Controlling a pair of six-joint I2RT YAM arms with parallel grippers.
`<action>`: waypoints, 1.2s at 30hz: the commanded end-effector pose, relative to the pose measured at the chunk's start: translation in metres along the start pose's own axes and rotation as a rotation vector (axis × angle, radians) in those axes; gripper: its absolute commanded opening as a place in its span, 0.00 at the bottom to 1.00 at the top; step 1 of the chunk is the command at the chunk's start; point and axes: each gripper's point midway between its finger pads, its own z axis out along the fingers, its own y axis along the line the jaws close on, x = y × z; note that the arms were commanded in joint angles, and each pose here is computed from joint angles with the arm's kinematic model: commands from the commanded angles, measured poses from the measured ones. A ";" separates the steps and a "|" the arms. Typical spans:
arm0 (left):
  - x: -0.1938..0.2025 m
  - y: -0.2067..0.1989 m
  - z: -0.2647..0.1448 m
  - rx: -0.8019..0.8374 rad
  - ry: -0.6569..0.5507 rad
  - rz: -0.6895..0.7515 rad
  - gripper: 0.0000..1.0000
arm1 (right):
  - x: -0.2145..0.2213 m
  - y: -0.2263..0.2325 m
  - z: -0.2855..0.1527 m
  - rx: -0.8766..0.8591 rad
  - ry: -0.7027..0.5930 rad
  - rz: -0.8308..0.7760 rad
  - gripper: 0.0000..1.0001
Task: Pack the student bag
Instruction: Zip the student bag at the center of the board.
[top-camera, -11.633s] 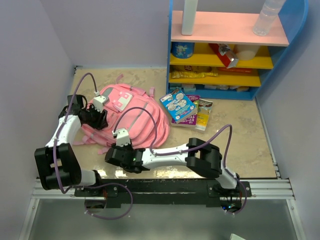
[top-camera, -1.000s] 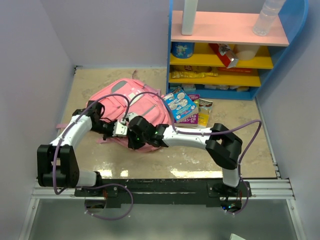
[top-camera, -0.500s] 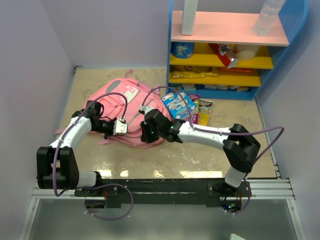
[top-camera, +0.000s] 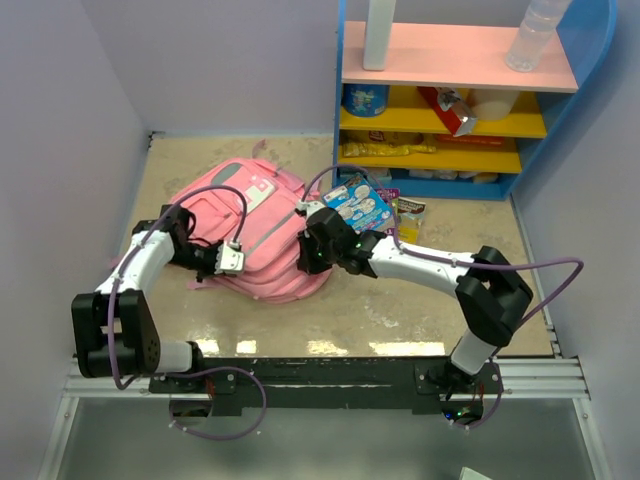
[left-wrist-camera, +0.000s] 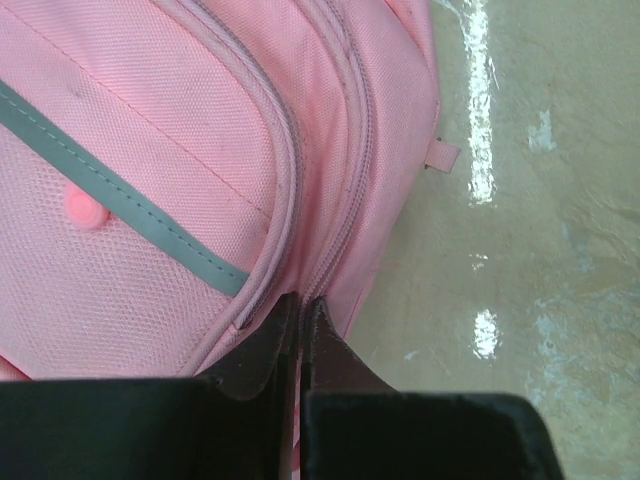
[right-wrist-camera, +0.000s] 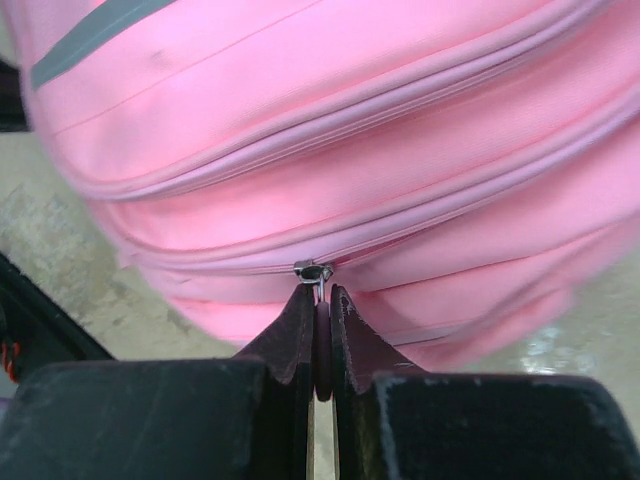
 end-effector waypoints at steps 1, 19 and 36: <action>0.032 -0.014 -0.032 0.044 0.170 0.002 0.00 | -0.028 -0.051 -0.008 0.119 -0.023 -0.004 0.00; 0.058 -0.026 -0.062 0.135 0.285 0.091 0.00 | -0.075 -0.111 -0.007 0.247 -0.145 -0.011 0.00; -0.056 0.034 -0.079 -0.145 -0.119 -0.043 0.72 | -0.006 -0.017 -0.025 -0.017 -0.113 -0.015 0.00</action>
